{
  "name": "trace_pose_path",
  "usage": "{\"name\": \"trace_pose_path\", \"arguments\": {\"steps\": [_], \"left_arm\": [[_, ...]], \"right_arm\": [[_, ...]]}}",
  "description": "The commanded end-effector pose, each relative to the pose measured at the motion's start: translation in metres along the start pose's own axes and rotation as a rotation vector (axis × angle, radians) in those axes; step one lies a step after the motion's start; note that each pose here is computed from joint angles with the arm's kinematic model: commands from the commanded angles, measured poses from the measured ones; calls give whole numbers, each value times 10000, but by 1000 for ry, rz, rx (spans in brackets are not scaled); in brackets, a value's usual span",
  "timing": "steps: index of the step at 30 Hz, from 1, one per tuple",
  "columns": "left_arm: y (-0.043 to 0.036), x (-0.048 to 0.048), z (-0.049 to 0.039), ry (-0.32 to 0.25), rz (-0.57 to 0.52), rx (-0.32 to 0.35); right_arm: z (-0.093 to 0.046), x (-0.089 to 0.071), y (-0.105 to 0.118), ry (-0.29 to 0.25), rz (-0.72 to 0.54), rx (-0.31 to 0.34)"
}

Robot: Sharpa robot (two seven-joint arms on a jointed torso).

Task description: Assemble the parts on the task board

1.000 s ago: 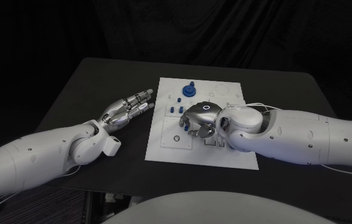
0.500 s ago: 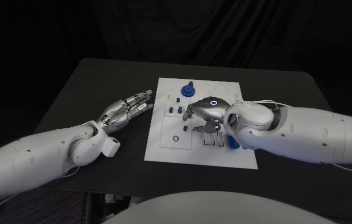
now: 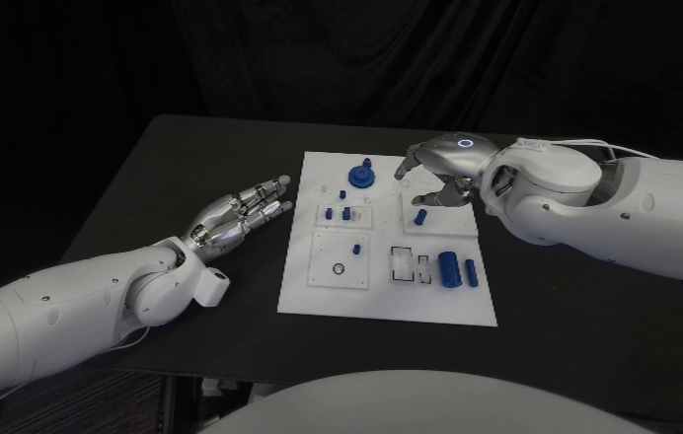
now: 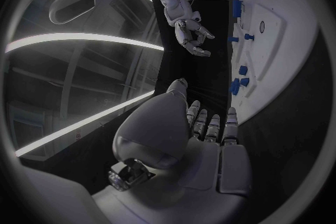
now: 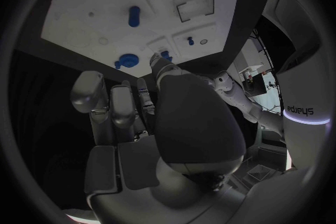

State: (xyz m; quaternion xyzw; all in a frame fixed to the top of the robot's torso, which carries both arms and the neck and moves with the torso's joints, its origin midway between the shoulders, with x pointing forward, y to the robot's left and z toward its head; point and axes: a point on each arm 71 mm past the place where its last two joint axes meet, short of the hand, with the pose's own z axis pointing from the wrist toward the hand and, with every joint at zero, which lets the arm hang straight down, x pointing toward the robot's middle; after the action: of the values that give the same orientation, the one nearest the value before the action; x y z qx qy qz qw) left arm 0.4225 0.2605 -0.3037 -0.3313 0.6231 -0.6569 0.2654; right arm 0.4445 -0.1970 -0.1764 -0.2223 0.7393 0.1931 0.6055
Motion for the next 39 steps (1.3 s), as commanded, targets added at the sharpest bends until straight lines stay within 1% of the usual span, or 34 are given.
{"name": "trace_pose_path", "arguments": {"steps": [1,4,9,19,25,34,39], "left_arm": [[-50,5,0,-12,1,75],[-48,4,3,-10,0,75],[-39,10,10,-5,-5,74],[-15,30,21,6,-15,69],[-2,35,20,12,-22,65],[10,45,20,18,-27,61],[18,48,16,20,-31,56]], "right_arm": [[-40,69,-126,89,-3,92],[-86,132,-210,109,15,119],[-102,221,-256,117,34,127],[-55,429,-241,156,68,115],[15,531,-220,170,75,95],[83,601,-168,168,82,68],[101,597,-152,148,87,61]]}}
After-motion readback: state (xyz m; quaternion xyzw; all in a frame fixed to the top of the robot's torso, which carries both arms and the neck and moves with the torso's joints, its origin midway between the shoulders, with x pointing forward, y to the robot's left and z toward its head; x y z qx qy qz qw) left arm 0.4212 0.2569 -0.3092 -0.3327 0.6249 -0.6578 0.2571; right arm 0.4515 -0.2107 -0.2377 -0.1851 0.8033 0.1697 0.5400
